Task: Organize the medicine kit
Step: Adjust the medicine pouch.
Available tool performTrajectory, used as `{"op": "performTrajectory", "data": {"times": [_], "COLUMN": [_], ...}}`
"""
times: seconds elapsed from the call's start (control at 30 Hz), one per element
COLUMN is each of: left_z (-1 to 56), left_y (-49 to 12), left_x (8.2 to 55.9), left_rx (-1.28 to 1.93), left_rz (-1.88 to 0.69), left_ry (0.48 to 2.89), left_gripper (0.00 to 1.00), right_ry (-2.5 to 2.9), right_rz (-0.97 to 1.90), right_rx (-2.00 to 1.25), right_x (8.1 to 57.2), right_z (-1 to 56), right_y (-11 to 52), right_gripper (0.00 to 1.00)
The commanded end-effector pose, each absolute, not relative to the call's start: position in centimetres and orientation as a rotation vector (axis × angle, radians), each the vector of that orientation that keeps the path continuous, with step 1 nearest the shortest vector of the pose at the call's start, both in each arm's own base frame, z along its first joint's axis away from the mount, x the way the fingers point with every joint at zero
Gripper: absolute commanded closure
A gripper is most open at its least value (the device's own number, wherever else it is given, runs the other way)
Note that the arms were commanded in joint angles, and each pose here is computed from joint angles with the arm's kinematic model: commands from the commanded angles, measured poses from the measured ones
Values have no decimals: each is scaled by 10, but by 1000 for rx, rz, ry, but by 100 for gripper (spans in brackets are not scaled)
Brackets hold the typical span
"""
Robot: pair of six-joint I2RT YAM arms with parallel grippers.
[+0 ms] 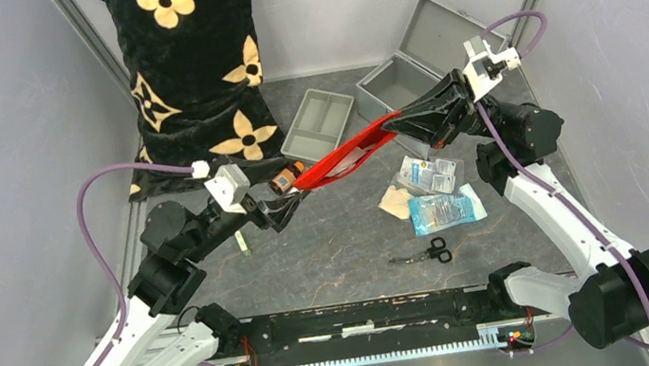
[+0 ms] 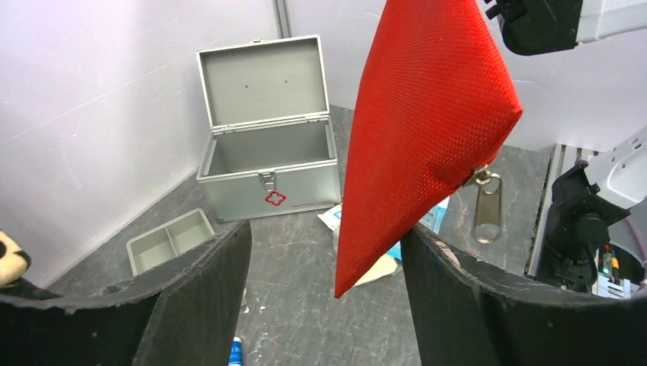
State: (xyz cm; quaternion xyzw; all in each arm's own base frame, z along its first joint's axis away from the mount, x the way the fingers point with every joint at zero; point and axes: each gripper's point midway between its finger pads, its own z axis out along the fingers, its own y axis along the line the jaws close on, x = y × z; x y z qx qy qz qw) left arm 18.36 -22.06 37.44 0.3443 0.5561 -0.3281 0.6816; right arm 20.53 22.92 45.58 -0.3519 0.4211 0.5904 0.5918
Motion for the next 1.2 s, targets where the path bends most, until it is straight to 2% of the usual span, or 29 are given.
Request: {"op": "performTrajectory", "data": {"times": [0.0, 0.4, 0.67, 0.8, 0.87, 0.97, 1.0, 1.03, 1.17], "left_z": [409, 423, 427, 425, 424, 418, 417, 415, 409], "left_y": [-231, -231, -233, -235, -238, -242, -242, -243, -238], "left_x": [174, 159, 151, 149, 149, 151, 152, 155, 172], "left_rx": [832, 849, 875, 895, 909, 932, 930, 925, 830], "left_rz": [-766, -819, -852, -863, -872, -882, -882, -882, -851], "left_ry": [1105, 1059, 1040, 1042, 1046, 1080, 1097, 1116, 1216], "left_gripper": [25, 39, 40, 54, 65, 92, 97, 98, 98], "right_ry": [928, 962, 971, 974, 979, 996, 1011, 1019, 1167], "right_rz": [1396, 1413, 1424, 1424, 1427, 1428, 1427, 1413, 1238], "right_rx": [-798, -783, -775, -774, -769, -753, -742, -734, -625], "right_x": [199, 205, 206, 206, 207, 211, 214, 218, 258], "right_z": [473, 465, 463, 462, 461, 459, 457, 456, 440], "right_y": [226, 228, 228, 228, 228, 228, 229, 229, 224], "right_gripper": [100, 100, 100, 100, 100, 100, 100, 100, 69]}}
